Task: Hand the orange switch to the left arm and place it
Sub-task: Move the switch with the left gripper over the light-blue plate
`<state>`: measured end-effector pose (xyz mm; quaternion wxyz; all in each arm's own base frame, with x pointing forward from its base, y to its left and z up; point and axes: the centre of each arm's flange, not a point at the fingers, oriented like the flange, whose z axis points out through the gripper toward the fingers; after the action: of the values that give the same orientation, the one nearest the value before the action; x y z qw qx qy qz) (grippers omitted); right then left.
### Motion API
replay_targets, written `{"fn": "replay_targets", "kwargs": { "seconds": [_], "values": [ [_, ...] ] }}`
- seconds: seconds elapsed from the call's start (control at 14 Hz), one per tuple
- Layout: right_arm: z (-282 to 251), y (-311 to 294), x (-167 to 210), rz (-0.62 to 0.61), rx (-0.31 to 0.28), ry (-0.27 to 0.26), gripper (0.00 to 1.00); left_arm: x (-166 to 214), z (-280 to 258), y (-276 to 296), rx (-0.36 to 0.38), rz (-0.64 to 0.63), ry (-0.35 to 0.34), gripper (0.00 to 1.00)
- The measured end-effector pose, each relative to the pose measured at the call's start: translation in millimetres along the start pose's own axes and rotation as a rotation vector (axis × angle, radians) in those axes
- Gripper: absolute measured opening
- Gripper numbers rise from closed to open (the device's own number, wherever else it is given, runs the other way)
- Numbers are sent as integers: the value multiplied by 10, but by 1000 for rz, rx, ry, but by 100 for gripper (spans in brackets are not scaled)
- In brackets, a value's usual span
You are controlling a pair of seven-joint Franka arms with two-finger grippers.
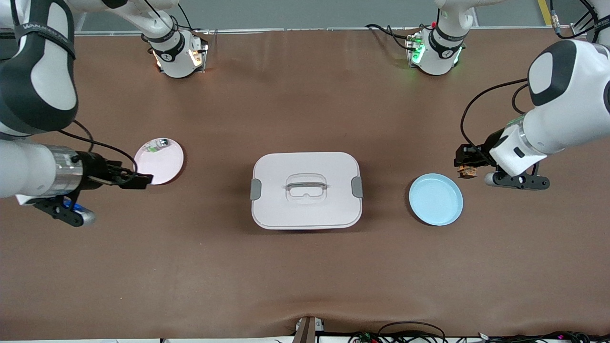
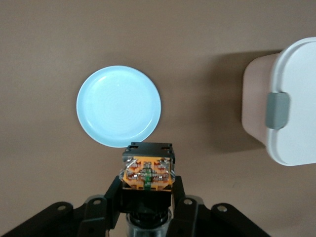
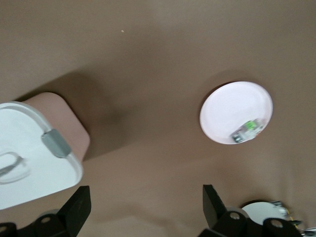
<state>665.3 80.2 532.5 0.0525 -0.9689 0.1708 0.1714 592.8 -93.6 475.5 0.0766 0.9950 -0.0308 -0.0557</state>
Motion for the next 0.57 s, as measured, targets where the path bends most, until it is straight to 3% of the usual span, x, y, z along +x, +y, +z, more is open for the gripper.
{"fn": "replay_targets", "kwargs": {
  "seconds": [0.21, 0.57],
  "values": [
    [-53, 265, 66, -127, -60, 11, 100, -3, 216, -151, 13, -26, -18, 44],
    [-99, 579, 188, -158, -53, 7, 100, 78, 458, -264, 19, -238, 24, 44]
  ]
}}
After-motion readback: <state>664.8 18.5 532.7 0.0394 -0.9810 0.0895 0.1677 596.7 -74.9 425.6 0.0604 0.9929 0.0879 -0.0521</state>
